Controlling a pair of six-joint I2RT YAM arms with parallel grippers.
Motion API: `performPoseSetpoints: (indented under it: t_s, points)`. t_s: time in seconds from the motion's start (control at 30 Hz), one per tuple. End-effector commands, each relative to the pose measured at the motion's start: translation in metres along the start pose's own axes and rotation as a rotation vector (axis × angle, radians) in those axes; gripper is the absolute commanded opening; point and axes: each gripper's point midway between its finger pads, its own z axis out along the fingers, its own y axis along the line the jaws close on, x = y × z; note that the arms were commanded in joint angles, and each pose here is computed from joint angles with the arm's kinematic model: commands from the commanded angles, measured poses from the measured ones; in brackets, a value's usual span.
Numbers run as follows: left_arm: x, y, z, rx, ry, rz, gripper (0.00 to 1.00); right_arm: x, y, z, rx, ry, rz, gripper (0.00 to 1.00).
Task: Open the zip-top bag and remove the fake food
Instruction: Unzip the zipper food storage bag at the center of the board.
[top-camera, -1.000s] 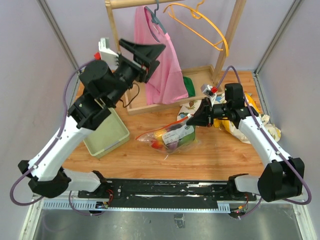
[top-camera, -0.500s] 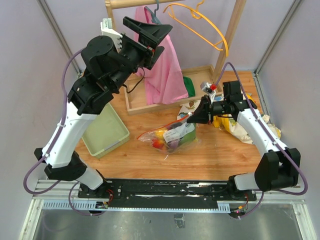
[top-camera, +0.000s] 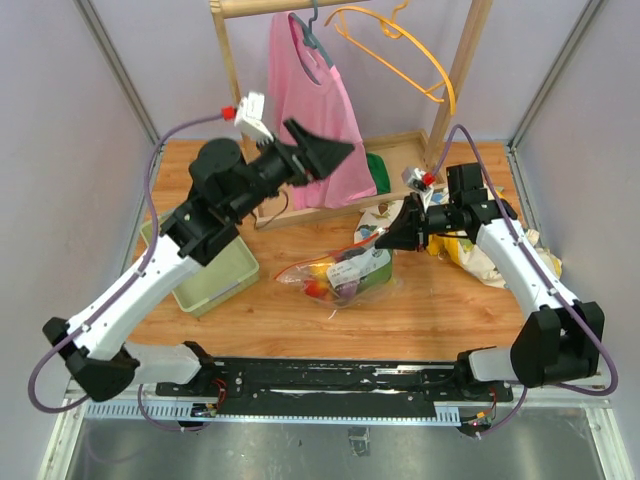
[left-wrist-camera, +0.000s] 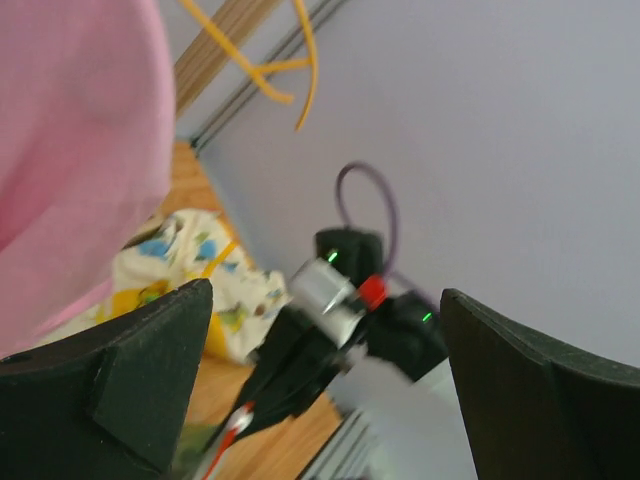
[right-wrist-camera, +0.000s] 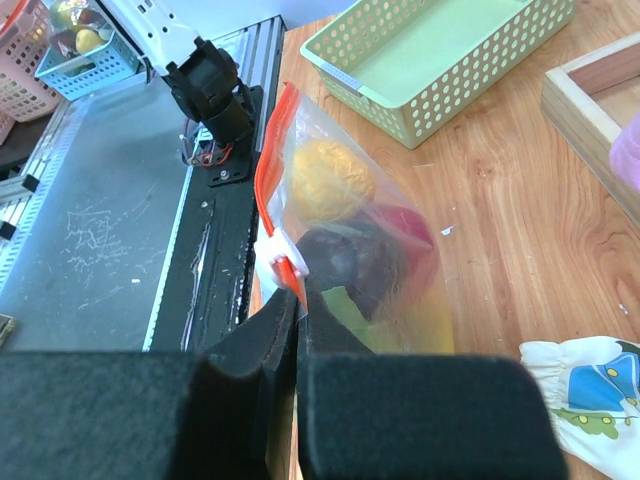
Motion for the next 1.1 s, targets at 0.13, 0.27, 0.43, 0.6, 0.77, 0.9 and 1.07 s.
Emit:
performPoseSetpoints:
  t_s: [0.13, 0.27, 0.43, 0.6, 0.77, 0.9, 1.07]
  points:
    - [0.073, 0.034, -0.056, 0.291, 0.218, 0.505, 0.9, 0.0, 0.018, 0.002, -0.012, 0.025, -0.085, 0.01]
    - [0.112, 0.061, -0.057, 0.354, 0.323, 0.597, 0.74, 0.003, 0.024, 0.008, -0.026, 0.058, -0.117, 0.01]
    - [0.138, 0.066, -0.055, 0.444, 0.347, 0.65, 0.59, 0.004, 0.024, 0.011, -0.034, 0.067, -0.118, 0.01]
    - [0.176, 0.081, -0.051, 0.409, 0.356, 0.832, 0.61, 0.004, 0.027, 0.015, -0.045, 0.08, -0.131, 0.01]
    - [0.179, 0.085, -0.044, 0.406, 0.312, 0.864, 0.57, 0.009, 0.03, 0.017, -0.048, 0.097, -0.144, 0.01]
    - [0.181, 0.076, -0.042, 0.429, 0.295, 0.851, 0.48, 0.008, 0.03, 0.017, -0.048, 0.1, -0.141, 0.01]
    - [0.198, 0.072, -0.045, 0.408, 0.315, 0.831, 0.46, 0.006, 0.029, 0.019, -0.061, 0.101, -0.138, 0.01]
